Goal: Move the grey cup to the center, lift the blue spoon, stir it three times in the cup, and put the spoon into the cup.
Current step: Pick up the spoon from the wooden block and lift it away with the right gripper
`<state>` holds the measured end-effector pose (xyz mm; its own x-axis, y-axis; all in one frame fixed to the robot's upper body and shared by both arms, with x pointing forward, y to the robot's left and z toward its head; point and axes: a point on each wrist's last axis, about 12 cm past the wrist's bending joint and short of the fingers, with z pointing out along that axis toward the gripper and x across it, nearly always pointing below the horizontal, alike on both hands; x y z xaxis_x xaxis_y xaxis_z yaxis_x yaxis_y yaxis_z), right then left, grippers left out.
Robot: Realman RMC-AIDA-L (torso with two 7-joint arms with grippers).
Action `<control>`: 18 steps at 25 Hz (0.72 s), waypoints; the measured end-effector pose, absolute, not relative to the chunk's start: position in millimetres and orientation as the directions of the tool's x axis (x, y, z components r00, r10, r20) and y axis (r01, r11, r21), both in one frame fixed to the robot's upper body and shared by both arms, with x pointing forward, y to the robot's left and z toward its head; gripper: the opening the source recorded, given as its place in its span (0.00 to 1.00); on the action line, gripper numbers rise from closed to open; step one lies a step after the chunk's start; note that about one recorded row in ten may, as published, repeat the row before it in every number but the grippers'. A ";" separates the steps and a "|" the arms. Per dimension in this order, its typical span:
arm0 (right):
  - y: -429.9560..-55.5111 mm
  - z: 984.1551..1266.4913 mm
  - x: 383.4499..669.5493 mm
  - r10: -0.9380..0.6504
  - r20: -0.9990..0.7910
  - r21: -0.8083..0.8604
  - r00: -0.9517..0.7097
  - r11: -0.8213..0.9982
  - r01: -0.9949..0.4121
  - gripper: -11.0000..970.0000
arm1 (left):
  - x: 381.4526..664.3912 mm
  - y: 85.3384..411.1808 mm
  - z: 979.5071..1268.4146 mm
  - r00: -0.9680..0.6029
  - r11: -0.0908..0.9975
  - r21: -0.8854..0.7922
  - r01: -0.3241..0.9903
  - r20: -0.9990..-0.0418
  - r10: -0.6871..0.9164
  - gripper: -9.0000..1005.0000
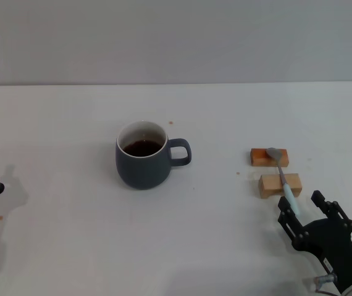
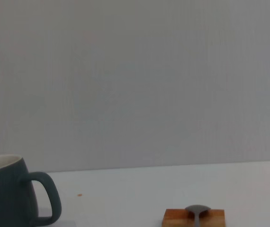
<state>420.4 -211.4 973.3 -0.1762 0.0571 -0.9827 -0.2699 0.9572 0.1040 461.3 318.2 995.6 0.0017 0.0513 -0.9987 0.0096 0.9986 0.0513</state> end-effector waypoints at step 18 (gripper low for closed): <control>-208.8 973.9 424.6 0.049 -0.983 0.100 -0.179 0.952 -0.289 0.70 | 461.3 318.0 995.4 0.000 0.999 0.052 0.011 -0.999 0.052 0.01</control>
